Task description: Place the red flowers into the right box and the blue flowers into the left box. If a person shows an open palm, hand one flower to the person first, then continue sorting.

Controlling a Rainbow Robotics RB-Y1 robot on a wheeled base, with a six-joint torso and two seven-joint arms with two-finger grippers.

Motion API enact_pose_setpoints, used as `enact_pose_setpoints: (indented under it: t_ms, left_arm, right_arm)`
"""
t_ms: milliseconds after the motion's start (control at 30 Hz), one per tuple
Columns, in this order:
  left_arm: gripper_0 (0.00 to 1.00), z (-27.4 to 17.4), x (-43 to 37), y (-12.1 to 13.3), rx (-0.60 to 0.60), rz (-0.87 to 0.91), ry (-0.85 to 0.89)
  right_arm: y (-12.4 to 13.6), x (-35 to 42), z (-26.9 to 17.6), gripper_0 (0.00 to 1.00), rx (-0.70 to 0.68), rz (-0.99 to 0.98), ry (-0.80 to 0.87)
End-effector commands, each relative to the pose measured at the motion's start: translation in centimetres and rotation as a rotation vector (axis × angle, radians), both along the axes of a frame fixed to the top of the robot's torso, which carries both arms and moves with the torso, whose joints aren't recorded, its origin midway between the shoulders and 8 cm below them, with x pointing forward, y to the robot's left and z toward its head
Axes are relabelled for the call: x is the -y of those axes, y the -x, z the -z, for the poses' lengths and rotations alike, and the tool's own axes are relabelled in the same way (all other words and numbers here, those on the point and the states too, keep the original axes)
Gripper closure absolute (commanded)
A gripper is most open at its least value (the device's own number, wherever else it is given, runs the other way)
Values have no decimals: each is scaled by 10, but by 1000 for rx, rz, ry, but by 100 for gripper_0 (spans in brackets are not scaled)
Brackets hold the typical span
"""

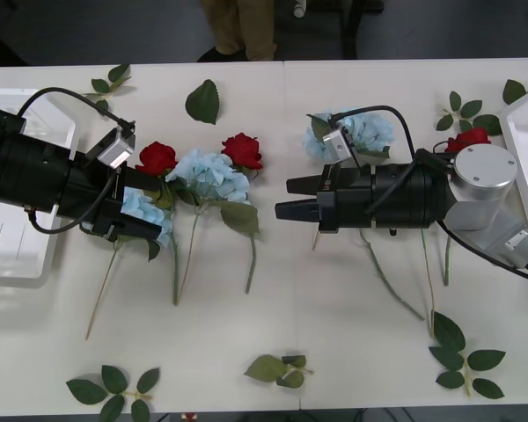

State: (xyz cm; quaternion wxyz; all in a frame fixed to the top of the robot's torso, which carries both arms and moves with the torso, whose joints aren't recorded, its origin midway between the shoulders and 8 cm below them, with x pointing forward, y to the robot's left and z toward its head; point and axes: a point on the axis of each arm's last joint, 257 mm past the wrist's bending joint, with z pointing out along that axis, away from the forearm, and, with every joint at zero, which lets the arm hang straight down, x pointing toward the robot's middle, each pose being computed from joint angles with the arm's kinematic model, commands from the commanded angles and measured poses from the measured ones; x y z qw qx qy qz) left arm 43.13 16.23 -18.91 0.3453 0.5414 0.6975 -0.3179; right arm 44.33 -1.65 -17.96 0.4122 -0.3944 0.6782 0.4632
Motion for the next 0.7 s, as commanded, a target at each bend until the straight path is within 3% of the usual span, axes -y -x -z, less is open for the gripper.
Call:
enact_pose_setpoints:
  t_ms: [33, 267, 433, 533, 700]
  left_arm:
    - [0, 57, 5, 33, -121, 6, 19]
    - [0, 18, -6, 20, -76, 66, -11]
    - [0, -14, -39, 13, -9, 125, -209]
    - [0, -32, -62, 10, -161, -76, -351]
    - [0, -46, -89, 6, -275, -454, -530]
  right_arm:
    - [1, 10, 7, 26, -15, 32, -21]
    - [-38, 44, -51, 26, -123, 151, -114]
    - [-57, 98, -77, 25, -287, 244, -5]
    - [-64, 146, -74, 26, -355, 341, 110]
    - [-61, 230, -52, 25, -421, 465, 344]
